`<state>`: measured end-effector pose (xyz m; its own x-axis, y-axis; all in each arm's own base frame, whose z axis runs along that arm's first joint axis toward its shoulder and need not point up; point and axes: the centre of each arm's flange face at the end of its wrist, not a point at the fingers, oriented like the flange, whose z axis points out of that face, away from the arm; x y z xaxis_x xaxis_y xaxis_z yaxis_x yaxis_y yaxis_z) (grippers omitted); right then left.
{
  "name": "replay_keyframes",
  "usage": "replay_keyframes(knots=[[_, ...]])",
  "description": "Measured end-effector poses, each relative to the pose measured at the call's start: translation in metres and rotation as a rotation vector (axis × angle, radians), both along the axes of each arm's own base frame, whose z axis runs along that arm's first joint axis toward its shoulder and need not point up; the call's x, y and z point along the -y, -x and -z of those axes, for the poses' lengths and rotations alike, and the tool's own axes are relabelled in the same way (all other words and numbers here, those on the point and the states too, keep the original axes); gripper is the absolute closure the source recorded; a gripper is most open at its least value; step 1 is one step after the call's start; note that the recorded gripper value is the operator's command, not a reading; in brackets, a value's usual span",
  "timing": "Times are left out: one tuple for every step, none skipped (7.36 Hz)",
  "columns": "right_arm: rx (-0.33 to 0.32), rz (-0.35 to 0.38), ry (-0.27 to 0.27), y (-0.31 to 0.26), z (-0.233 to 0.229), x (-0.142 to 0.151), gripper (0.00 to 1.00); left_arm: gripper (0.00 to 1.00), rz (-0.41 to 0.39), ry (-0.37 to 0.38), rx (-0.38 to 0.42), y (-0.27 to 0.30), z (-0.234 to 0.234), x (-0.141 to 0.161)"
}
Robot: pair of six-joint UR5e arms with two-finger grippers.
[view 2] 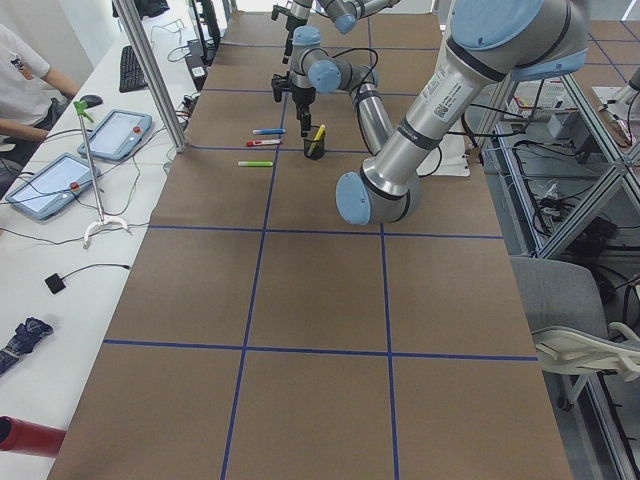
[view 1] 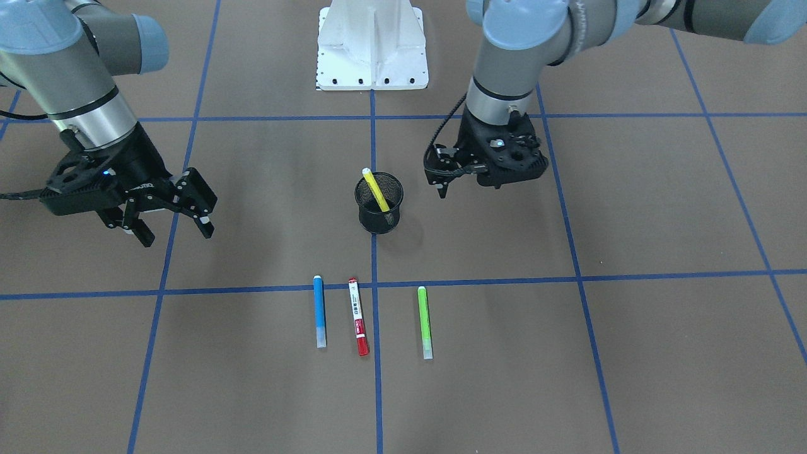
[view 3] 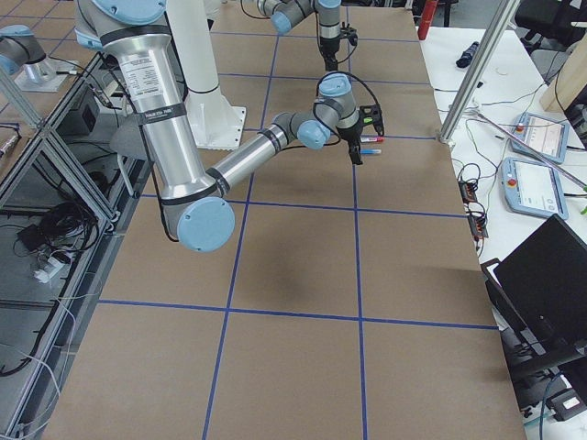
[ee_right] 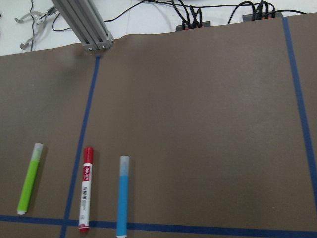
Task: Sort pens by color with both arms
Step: 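Withdraw the right gripper while the left gripper moves toward the cup, then lower the left gripper into the cup and grasp the yellow highlighter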
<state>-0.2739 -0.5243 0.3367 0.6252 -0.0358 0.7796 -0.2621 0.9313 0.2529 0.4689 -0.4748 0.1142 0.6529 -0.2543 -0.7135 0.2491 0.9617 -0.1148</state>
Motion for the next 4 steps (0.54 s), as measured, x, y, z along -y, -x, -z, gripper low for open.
replay_keyframes(knots=[[-0.031, 0.018, 0.0, -0.013, -0.021, -0.001, 0.02, 0.03, 0.024, 0.039, 0.023, -0.032, 0.027, -0.001], [-0.048, 0.032, 0.002, -0.023, -0.034, -0.001, 0.02, 0.06, 0.044, 0.07, 0.05, -0.063, 0.046, -0.001], [-0.056, 0.039, 0.003, -0.028, -0.04, 0.0, 0.02, 0.11, 0.058, 0.091, 0.078, -0.088, 0.054, -0.003], [-0.061, 0.041, 0.006, -0.031, -0.044, -0.001, 0.02, 0.16, 0.071, 0.099, 0.107, -0.109, 0.052, -0.009]])
